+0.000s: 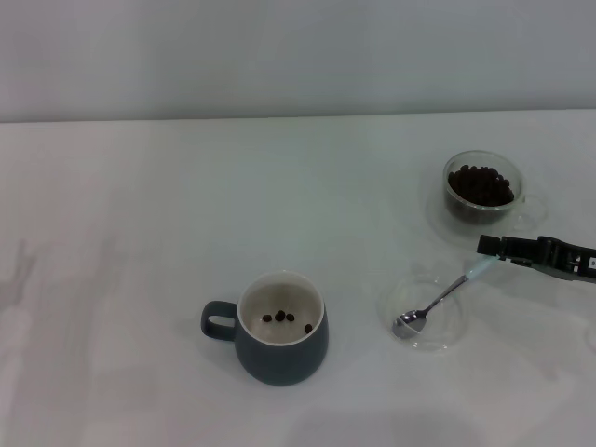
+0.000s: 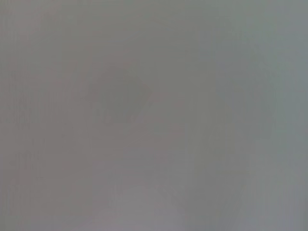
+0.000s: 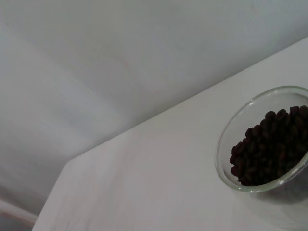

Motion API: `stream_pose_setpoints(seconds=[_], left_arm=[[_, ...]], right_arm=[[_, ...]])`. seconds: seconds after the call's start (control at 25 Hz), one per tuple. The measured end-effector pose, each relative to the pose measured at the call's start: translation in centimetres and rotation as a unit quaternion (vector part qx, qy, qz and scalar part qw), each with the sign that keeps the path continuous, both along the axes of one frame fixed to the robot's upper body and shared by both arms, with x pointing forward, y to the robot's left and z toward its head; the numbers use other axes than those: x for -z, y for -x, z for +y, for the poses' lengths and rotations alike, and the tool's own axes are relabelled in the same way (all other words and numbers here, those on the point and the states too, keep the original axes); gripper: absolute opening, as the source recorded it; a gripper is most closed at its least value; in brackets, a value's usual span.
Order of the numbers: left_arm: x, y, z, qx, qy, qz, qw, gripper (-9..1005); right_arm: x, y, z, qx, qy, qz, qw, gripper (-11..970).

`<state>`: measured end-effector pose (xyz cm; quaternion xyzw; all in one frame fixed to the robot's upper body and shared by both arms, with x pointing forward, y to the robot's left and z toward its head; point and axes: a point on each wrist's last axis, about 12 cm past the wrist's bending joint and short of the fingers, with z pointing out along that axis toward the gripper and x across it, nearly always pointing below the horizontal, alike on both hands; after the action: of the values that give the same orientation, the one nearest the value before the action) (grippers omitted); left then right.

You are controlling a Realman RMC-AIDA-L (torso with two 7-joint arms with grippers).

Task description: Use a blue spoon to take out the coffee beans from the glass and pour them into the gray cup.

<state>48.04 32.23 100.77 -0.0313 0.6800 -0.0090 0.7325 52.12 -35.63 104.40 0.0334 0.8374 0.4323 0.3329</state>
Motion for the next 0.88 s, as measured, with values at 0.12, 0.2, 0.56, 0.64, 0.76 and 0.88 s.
stream_pose_setpoints(seconds=[0.12,0.2,0.56,0.64,0.76,0.88], left_arm=[[0.0,0.0,0.0,-0.001,0.000,0.000,1.000,887],[0.0,0.0,0.0,-0.001,0.000,0.000,1.000,886],[0.0,0.1,0.1,-0.002,0.000,0.001,1.000,885],[0.0,0.1,0.1,-0.002,0.000,0.001,1.000,886],[0.1,0.1,0.1,-0.002,0.000,0.001,1.000,886],[0.1,0.1,0.1,-0.002,0.000,0.001,1.000,886]], right_arm=[[0.0,0.0,0.0,0.001,0.000,0.001,1.000,287],[0.0,0.0,-0.2,0.002,0.002,0.001,1.000,293],[-0.1,-0.3,-1.0,0.016,0.020,-0.006,1.000,360],[-0.3,-0.4,-1.1,0.019,0.024,-0.017,0.999,410],[-0.7,-0.4,-1.9,0.036,0.026,-0.042,0.998,528],[-1.2,-0.4,-2.9,0.056,0.029,-0.067,0.996,673]])
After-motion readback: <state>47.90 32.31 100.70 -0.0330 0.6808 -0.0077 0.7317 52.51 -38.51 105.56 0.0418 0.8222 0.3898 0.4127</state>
